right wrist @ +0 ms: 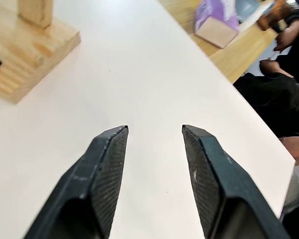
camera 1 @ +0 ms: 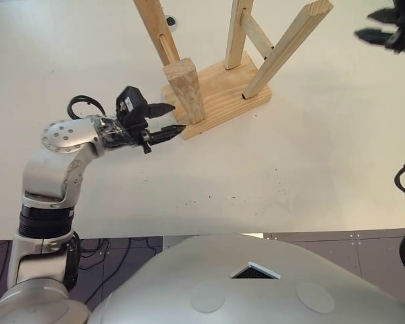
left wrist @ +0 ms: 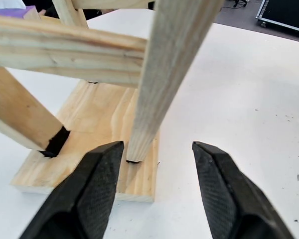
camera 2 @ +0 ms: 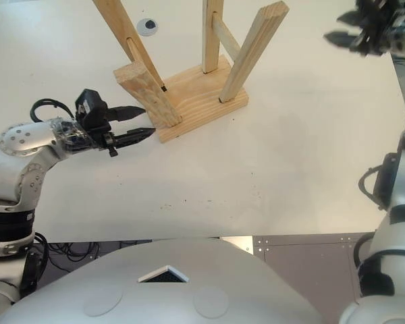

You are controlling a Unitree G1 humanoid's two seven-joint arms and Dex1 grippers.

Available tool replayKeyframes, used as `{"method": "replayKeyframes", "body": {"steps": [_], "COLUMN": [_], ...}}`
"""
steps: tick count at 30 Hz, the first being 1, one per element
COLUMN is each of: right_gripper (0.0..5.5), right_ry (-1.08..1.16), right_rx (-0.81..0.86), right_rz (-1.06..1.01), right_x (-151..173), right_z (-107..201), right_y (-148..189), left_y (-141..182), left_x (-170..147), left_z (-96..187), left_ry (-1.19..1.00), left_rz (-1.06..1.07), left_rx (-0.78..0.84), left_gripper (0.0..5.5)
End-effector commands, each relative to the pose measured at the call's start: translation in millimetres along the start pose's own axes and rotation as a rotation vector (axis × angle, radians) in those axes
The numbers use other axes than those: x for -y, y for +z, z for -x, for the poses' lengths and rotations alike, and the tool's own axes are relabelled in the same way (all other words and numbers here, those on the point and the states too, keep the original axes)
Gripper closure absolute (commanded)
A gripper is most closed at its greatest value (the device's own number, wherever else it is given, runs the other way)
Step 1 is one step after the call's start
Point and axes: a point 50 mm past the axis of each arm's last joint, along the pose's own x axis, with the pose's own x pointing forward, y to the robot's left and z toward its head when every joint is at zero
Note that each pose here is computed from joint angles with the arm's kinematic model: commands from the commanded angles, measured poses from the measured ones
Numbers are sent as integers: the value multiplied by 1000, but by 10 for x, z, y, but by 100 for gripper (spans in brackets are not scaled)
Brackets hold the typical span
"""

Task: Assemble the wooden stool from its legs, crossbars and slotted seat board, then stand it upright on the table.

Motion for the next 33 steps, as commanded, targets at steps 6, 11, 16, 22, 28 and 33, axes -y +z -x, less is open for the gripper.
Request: {"method": "replayKeyframes", "body": {"steps": [6,11,16,22,28,33], "right_gripper": [334,334,331,331,331,331], "right_ry": [326,239,223,206,340,596], "right_rx": [148,187,186,177,207,116], "right_rz": [79,18,2,5,2,3], "right_x": [-682,-594,-598,-557,-591,-819], "right_z": [-511,-595,-627,-595,-503,-321], "right_y": [167,250,228,197,235,92], "left_y": [7,18,6,-105,-191,-163], "left_x": [-59,-76,-117,-72,-150,-337], "left_z": [-229,-310,-475,-409,-283,-274], "left_ry": [3,-2,6,-74,-183,-192], "left_rz": [-5,-12,22,26,-34,-62], "left_rx": [20,22,54,-24,-128,-113], "left_gripper": [297,297,334,412,427,430]}}
